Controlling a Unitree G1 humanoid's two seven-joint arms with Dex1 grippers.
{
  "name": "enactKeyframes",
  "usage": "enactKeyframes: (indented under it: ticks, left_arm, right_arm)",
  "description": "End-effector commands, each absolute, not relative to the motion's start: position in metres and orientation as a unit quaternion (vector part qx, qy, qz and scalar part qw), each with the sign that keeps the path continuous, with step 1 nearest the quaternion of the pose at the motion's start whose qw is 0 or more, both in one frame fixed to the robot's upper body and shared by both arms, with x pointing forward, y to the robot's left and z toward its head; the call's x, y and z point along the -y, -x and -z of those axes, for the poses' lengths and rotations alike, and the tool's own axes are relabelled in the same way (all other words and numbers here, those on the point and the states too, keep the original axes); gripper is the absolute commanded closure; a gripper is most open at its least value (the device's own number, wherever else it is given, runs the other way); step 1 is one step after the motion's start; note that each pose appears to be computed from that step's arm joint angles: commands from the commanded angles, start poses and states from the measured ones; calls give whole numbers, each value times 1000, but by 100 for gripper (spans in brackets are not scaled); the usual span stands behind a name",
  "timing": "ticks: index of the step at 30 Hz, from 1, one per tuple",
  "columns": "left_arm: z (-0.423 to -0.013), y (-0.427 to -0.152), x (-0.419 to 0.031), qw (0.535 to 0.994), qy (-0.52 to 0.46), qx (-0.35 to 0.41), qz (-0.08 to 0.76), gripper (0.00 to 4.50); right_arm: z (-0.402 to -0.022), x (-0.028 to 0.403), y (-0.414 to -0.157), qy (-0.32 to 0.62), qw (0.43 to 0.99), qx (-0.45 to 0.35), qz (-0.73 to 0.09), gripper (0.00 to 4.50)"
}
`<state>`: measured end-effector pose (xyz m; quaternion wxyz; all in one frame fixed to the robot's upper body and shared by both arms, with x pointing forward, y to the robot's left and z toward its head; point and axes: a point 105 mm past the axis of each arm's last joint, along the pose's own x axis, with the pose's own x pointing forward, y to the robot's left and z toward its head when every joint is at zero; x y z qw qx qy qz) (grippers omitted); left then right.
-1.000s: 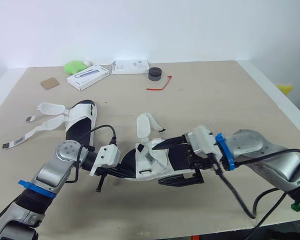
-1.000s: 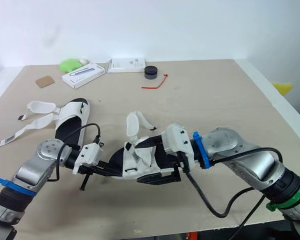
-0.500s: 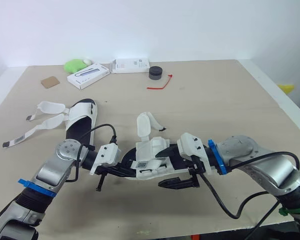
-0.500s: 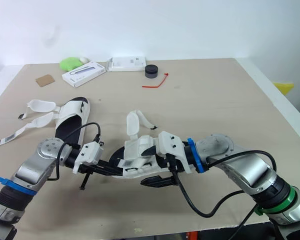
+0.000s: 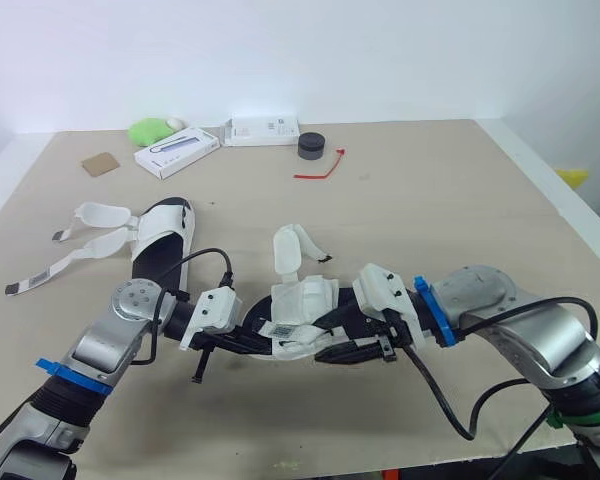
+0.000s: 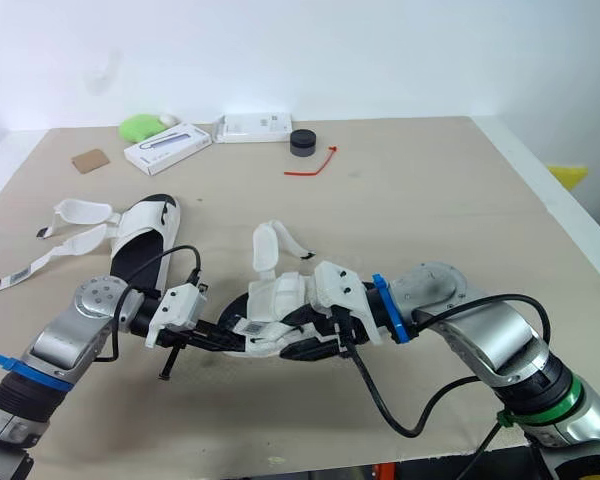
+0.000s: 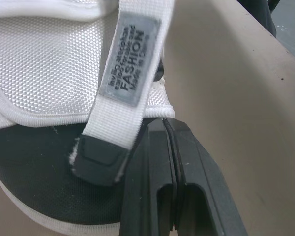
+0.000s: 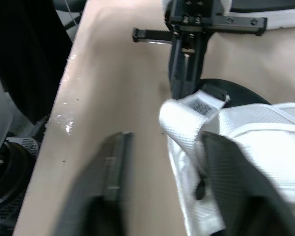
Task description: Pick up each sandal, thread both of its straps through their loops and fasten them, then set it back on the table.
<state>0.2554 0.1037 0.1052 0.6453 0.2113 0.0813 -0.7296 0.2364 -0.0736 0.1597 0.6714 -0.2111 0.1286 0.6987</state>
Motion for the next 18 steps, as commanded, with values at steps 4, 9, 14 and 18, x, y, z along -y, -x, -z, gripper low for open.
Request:
enactKeyframes:
  ticks: [4,9,14,18]
  left_arm:
    - [-97,-251,-106,641,-213,-99,730,450]
    - [-96,-252,-106,641,-215,-99,730,450]
    - [-96,-252,-106,641,-215,-100,730,450]
    - [-97,-252,-106,641,-215,-100,730,450]
  right_arm:
    - [-165,74,-241,202,671,-119,-703,446]
    - [-172,76,-233,219,640,-52,-735,446]
    - [-198,73,-230,273,609,123,-734,446]
    - [-218,74,-254,333,634,242,-655,446]
